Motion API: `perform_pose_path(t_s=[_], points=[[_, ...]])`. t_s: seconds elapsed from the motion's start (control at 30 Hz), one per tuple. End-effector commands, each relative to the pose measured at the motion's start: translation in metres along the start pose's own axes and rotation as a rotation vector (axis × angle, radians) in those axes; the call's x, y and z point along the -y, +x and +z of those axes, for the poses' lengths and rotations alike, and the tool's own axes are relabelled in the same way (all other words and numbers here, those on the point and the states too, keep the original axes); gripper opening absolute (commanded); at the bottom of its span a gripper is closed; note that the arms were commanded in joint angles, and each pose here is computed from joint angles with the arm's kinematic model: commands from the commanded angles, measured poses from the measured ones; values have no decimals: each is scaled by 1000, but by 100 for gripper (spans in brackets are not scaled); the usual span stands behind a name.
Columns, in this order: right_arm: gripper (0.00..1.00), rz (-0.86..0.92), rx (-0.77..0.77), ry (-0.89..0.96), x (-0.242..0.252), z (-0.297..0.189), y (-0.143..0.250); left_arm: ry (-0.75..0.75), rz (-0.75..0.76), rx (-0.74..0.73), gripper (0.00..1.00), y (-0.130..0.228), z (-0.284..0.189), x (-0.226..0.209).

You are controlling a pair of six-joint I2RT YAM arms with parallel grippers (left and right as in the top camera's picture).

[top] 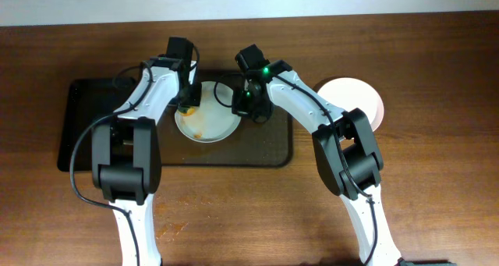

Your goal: Clean dirty plates on tray and stack at the side

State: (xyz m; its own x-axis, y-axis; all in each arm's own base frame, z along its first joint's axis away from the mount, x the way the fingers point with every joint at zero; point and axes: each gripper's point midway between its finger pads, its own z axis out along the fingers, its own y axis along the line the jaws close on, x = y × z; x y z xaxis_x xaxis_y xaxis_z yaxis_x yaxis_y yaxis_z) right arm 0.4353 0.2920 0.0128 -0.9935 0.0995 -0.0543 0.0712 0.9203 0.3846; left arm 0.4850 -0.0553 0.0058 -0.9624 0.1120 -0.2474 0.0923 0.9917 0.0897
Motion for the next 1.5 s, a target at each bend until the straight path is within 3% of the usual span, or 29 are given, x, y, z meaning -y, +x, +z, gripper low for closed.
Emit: perform_pose_path(t_s=[0.0,0.07,0.13,0.3,0.43,0.57,0.73,0.83,0.9,1.07,1.3,1.47], points=[[4,13,-10,31,9,1,2,88,-47,-100,1,30,52,10],[4,11,-7,29,9,1,2,264,-53,-141,1,39,45,39],[4,4,-8,29,9,1,2,346,22,-199,1,55,38,51],[4,3,-3,25,8,1,1,381,167,-436,1,116,18,49],[4,3,-3,25,8,1,1,388,160,-502,1,130,10,48],[4,3,-3,25,8,1,1,518,176,-344,0,98,16,71],[4,3,-4,25,8,1,1,425,186,-145,1,51,36,58],[4,3,-5,27,8,1,1,111,80,-136,0,37,47,1],[4,3,-5,27,8,1,1,14,53,-130,1,19,27,-26],[4,-28,-24,37,12,-5,3,78,47,-142,2,-12,-59,-24],[4,-130,-68,113,38,-40,-4,77,45,-132,3,-16,-70,-26],[4,-278,-21,143,24,-81,-17,125,43,-120,3,-19,-70,-17]])
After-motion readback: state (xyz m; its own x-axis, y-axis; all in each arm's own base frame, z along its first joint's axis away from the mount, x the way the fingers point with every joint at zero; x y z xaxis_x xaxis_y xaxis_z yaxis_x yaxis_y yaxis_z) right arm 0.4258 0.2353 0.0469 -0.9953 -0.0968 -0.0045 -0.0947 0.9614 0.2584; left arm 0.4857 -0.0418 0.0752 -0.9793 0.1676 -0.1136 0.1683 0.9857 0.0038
